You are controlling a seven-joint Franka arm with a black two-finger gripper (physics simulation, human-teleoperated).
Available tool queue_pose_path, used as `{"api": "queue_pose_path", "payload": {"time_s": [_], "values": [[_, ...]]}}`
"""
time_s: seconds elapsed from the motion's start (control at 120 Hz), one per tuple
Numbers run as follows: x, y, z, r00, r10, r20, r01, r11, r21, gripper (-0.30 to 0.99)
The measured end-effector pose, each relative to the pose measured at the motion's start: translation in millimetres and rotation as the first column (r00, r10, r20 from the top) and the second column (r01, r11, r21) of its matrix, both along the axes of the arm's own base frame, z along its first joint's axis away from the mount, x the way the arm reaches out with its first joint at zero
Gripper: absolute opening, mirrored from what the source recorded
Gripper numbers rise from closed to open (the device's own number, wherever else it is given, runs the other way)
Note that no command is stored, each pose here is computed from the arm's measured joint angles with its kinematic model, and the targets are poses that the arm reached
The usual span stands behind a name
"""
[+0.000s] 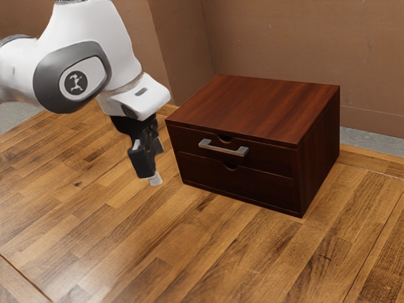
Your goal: Pull the drawer handle with one arm to open the drawer
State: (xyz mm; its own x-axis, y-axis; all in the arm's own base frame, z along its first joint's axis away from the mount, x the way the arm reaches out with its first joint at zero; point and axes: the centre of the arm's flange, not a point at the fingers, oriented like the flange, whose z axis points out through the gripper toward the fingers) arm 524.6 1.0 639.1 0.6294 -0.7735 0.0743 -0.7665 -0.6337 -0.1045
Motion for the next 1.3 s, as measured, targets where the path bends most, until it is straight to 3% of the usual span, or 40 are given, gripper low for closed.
{"api": "queue_pose_path", "payload": {"time_s": [0.1,0.2,0.483,0.675,0.8,0.925,1.092,1.3], "values": [[8,-14,2,0.981,-0.166,0.101,0.159,0.985,0.072,0.69],[9,-22,10,0.936,-0.313,0.16,0.289,0.945,0.155,0.69],[38,-23,-4,0.796,-0.582,0.166,0.529,0.803,0.276,0.69],[59,-26,-27,0.726,-0.656,0.206,0.611,0.753,0.244,0.64],[64,-17,-33,0.714,-0.654,0.25,0.621,0.757,0.204,0.61],[73,-2,-47,0.717,-0.645,0.264,0.623,0.763,0.173,0.48],[81,20,-51,0.716,-0.641,0.275,0.619,0.766,0.174,0.35],[99,24,-58,0.697,-0.661,0.277,0.637,0.749,0.184,0.28]]}}
